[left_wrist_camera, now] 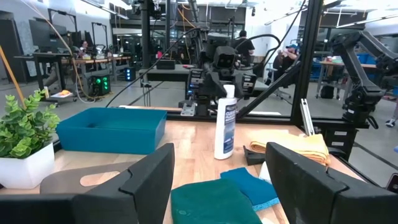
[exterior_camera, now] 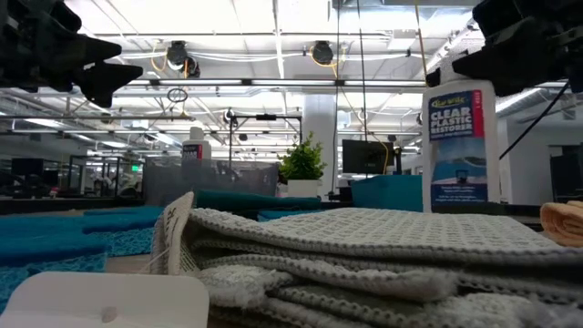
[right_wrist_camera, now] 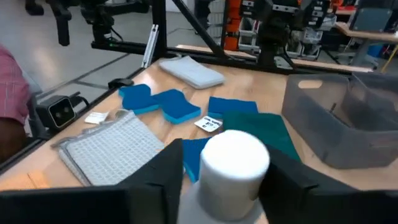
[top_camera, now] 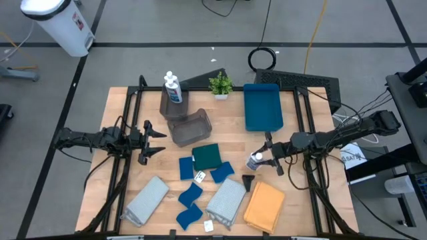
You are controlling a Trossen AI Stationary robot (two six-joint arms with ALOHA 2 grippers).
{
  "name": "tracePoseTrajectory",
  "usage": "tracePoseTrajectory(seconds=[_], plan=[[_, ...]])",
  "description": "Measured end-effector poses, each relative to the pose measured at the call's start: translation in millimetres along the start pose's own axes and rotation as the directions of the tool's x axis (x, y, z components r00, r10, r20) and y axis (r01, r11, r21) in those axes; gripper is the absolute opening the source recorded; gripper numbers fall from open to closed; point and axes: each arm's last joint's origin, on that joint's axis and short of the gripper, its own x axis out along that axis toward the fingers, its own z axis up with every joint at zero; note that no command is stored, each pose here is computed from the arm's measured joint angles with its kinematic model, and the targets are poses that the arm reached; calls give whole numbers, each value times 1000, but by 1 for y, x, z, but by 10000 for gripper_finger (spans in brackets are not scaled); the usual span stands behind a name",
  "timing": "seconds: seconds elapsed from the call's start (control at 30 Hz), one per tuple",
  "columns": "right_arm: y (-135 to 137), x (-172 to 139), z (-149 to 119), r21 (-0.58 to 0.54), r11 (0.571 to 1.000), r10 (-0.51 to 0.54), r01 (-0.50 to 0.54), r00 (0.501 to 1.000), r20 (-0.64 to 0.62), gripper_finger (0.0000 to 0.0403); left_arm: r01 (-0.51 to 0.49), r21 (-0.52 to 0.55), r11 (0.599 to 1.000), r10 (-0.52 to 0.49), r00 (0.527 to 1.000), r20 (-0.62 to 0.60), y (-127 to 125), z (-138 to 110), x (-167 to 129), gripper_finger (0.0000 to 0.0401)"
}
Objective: Pick & Place Kitchen Items
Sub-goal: Put the white restorer into the top black bin
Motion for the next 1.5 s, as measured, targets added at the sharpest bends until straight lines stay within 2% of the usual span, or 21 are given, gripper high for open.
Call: tracePoseTrajectory(seconds=[0.23, 0.4, 0.53, 0.73, 0.9, 1.0, 1.23, 1.43, 1.5], plan=[[0, 2, -1, 94, 996, -3, 3, 1000, -2, 229, 0, 0, 1000, 0, 1000, 0, 0, 0, 0, 255], [3, -1, -1, 104, 991, -81, 82, 997, -15, 259, 0, 0, 1000, 0, 1000, 0, 0, 0, 0, 255], [8, -2, 4, 88, 986, -133, 140, 988, -83, 268, 0, 0, 1000, 0, 1000, 0, 0, 0, 0, 255], [19, 1, 17, 90, 977, -173, 195, 963, -205, 269, 0, 0, 1000, 0, 1000, 0, 0, 0, 0, 255], [30, 4, 24, 150, 976, -121, 160, 964, -239, 269, 0, 0, 1000, 0, 1000, 0, 0, 0, 0, 255], [35, 4, 21, 184, 966, -129, 182, 955, -268, 267, 0, 0, 1000, 0, 1000, 0, 0, 0, 0, 255], [38, 4, 17, 138, 973, -139, 187, 944, -299, 239, 0, 0, 1000, 0, 1000, -1, 0, 0, 0, 255], [35, 3, 18, 86, 960, -233, 267, 930, -285, 214, 0, 0, 1000, 0, 1000, 0, 0, 0, 0, 255], [34, 3, 18, 86, 960, -234, 268, 930, -285, 207, 0, 0, 1000, 0, 1000, 0, 0, 0, 0, 255]])
